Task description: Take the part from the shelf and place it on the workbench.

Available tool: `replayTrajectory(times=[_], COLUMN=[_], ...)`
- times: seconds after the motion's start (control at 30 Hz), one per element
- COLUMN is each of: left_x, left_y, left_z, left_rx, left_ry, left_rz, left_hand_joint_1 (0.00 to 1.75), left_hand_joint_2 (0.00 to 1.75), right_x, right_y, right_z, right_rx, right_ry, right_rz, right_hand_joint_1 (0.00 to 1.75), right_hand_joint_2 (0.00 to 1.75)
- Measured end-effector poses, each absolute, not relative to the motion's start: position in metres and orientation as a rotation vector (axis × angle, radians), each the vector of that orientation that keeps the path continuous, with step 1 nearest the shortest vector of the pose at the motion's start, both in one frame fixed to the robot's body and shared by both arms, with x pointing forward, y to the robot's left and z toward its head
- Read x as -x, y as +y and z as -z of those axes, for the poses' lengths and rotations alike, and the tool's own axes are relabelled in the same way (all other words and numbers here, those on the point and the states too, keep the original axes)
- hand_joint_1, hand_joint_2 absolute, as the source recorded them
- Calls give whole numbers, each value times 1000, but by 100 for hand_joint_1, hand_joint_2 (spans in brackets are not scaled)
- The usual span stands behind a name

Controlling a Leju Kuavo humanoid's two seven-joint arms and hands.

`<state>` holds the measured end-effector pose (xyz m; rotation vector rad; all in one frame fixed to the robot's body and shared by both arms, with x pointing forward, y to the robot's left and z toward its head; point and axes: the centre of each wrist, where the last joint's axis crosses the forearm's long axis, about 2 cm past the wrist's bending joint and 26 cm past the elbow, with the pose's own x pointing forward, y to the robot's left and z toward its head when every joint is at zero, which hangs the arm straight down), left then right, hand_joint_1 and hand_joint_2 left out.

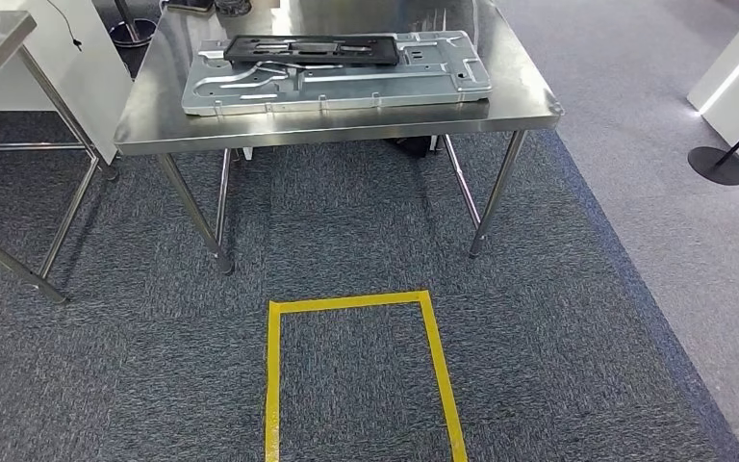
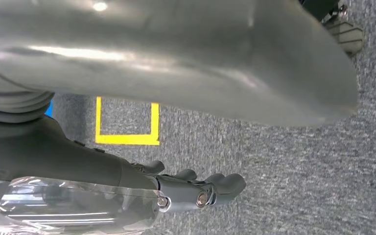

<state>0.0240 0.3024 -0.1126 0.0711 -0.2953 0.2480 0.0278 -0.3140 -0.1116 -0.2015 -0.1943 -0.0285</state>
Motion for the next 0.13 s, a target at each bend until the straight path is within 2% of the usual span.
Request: replayTrajectory(times=[0.13], left_x=[-22], left_y=[304], left_z=[112], left_rx=[-71], left_ry=[-291], left_rz=[-221], left_hand_joint_1=[0], left_hand_joint_2=[0], right_x=[-25], right_y=[-312], right_z=[112], right_rx=[182], right_ry=[-201], right_rz=[28], right_hand_joint_1=[0], right_hand_joint_2=[0])
